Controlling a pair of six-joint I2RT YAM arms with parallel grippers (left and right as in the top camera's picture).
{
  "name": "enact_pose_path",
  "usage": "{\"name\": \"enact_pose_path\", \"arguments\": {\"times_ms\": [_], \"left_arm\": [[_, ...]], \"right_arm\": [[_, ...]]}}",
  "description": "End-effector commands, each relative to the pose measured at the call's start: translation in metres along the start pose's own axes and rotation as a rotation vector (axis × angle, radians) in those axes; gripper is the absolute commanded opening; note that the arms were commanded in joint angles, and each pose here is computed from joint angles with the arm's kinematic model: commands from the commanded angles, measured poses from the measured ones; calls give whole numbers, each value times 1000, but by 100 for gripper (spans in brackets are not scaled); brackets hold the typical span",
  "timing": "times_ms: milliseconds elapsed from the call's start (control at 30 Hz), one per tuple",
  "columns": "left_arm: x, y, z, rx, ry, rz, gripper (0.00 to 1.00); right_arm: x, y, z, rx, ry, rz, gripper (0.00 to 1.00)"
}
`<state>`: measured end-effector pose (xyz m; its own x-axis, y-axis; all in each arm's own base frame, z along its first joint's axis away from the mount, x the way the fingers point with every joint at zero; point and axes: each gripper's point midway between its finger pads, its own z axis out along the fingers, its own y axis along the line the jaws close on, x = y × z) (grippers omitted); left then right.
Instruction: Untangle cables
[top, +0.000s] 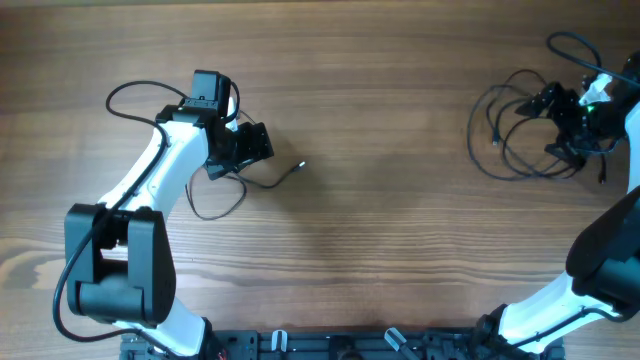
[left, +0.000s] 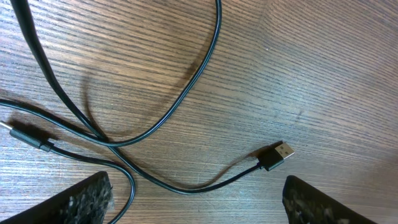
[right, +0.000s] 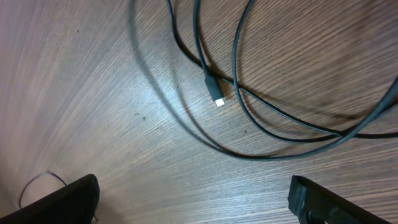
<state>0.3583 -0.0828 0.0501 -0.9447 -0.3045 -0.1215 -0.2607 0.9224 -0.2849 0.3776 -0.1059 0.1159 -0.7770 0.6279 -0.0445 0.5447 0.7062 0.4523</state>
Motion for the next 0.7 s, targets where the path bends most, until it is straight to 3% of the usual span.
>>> {"name": "enact_pose_path", "arguments": {"times_ms": [0, 133, 300, 400, 467, 567, 667], "left_arm": [[0, -3, -2, 18, -3, 6, 91], [0, -2, -2, 17, -3, 11, 90], [-15, 21, -17, -99, -90, 22, 86], [-30, 47, -42, -159, -174, -37, 87], [-38, 72, -55, -169, -201, -159, 88], [-39, 77, -55, -80, -173, -244, 93], [-44, 59, -51, 15, -166, -156, 92]], "right_arm": [[12, 19, 13, -23, 52, -118, 99], [35, 53, 30, -30, 106, -268, 99], [95, 118, 60, -50, 214, -536, 99], [139, 155, 76, -68, 267, -680, 98], [171, 179, 86, -83, 290, -772, 98], [195, 196, 98, -22, 265, -796, 98], [213, 205, 102, -10, 269, -811, 98]]}}
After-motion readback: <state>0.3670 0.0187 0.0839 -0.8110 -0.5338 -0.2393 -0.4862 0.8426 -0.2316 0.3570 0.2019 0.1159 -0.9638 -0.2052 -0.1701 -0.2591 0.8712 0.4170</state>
